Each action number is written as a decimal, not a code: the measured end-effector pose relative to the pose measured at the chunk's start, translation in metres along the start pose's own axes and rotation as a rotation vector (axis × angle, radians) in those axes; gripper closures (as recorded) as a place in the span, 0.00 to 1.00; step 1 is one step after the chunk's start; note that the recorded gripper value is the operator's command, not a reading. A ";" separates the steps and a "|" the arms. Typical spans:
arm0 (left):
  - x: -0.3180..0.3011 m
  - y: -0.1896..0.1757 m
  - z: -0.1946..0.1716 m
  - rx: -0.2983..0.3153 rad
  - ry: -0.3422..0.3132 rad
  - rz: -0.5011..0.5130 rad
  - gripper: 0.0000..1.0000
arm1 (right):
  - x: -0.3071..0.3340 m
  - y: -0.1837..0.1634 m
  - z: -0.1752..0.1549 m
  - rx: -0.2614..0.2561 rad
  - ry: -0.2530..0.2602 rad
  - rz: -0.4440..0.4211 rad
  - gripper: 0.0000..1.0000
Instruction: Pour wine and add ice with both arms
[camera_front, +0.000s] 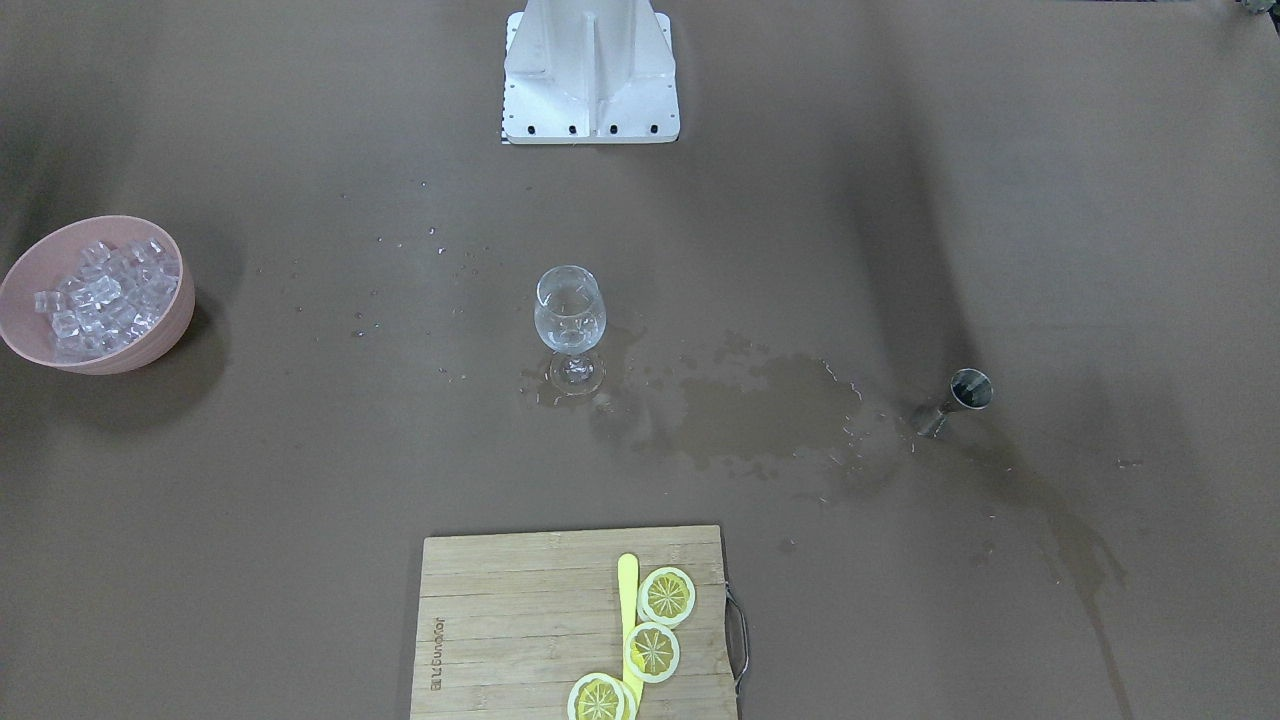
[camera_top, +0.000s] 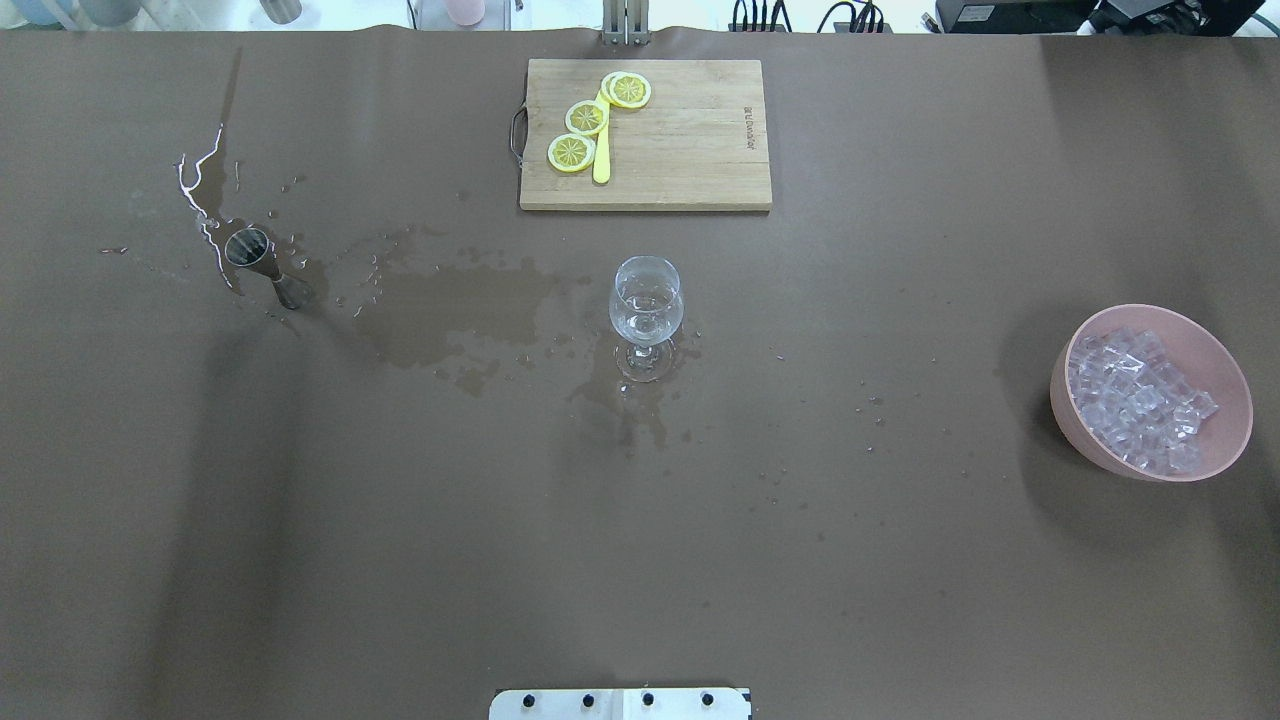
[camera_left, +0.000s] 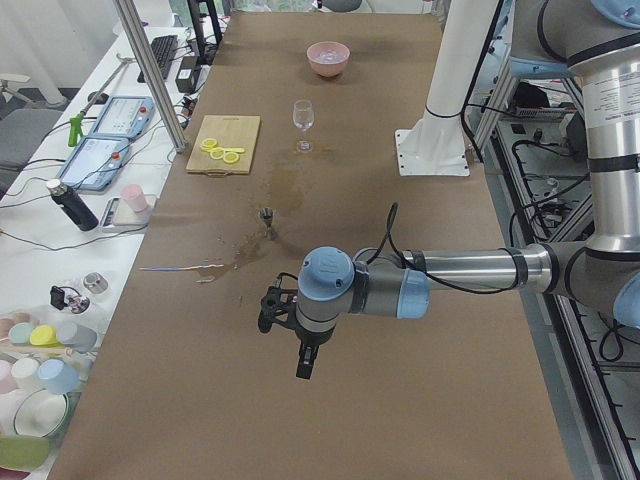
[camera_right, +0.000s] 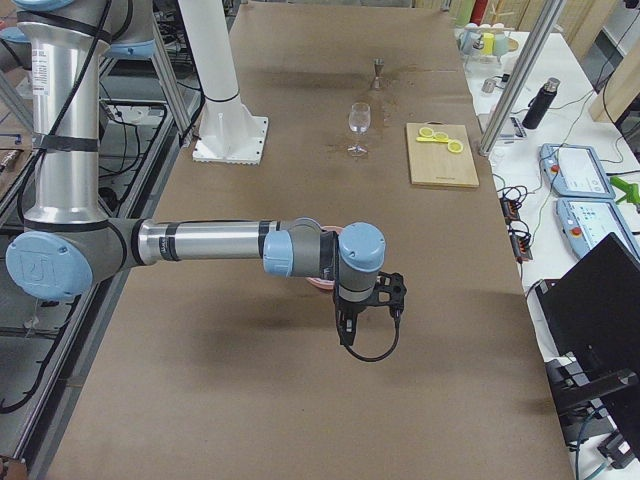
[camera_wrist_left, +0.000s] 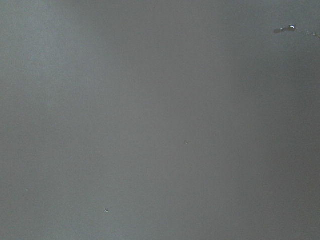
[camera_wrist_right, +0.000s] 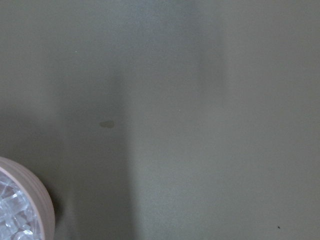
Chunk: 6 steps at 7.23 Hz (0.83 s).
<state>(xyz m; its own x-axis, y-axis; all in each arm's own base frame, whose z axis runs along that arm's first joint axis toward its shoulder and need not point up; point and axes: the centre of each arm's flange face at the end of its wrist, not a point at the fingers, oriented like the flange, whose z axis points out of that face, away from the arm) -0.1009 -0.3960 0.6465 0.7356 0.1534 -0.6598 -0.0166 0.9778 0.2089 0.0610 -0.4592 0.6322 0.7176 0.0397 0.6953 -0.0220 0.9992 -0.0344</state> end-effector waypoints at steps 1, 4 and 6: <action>0.006 -0.004 -0.005 0.020 0.011 0.007 0.02 | -0.001 0.000 0.000 -0.001 -0.010 0.001 0.00; 0.024 -0.014 -0.019 0.129 0.070 0.008 0.02 | -0.005 0.001 -0.001 0.002 -0.040 -0.003 0.00; 0.032 -0.020 -0.025 0.192 0.077 0.036 0.02 | -0.012 0.001 -0.003 0.003 -0.091 -0.007 0.00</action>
<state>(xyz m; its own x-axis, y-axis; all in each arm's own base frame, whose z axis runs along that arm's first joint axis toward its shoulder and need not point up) -0.0939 -0.4068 0.6032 0.6831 0.2053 -0.7009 0.0931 0.9274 0.3623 0.0548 -0.4587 0.6214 0.6514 0.0336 0.7580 -0.0195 0.9994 -0.0275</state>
